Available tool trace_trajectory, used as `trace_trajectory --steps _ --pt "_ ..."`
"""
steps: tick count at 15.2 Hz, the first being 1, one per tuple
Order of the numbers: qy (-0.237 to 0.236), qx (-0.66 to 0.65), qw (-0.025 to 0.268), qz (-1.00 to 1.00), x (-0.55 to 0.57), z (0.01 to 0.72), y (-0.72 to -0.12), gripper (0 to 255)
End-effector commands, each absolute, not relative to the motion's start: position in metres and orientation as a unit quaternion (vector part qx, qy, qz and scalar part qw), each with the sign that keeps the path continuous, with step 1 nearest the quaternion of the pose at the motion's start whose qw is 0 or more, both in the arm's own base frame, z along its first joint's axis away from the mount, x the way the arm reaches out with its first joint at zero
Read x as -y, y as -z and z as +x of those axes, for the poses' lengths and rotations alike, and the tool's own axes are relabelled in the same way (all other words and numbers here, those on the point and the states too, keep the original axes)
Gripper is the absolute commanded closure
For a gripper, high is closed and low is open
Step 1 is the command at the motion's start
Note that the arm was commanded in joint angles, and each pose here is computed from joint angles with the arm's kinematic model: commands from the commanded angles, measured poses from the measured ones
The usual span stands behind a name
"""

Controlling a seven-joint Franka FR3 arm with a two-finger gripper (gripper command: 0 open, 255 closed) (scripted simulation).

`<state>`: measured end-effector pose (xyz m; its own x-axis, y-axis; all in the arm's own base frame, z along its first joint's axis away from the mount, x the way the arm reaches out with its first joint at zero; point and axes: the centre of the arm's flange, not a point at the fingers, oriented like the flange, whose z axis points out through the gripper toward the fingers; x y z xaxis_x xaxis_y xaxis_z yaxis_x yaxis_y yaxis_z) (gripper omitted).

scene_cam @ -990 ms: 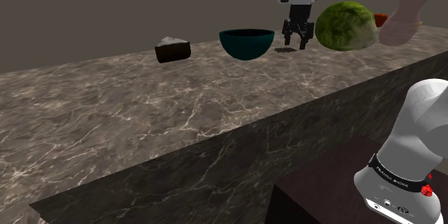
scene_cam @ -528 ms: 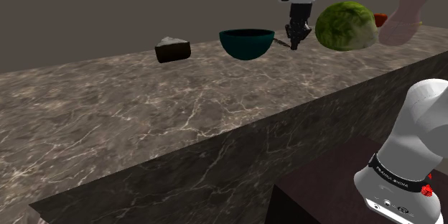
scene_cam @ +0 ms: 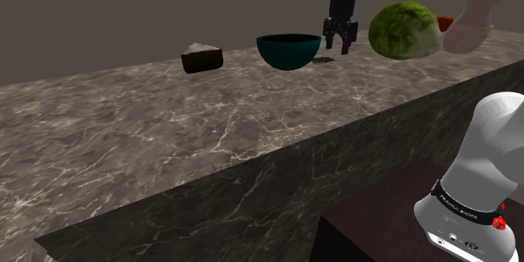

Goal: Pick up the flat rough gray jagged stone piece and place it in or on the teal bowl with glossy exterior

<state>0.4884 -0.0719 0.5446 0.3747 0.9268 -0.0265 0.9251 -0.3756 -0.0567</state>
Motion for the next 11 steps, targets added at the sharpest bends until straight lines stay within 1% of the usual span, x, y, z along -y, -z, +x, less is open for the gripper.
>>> trace_trajectory --steps 1,3,11 --pt "-0.038 0.546 0.000 -0.837 0.045 0.501 -0.553 0" --pt "-0.050 0.535 -0.016 -0.843 0.016 0.513 -0.561 0" --pt "-0.051 0.535 -0.017 -0.843 0.018 0.511 -0.521 0"
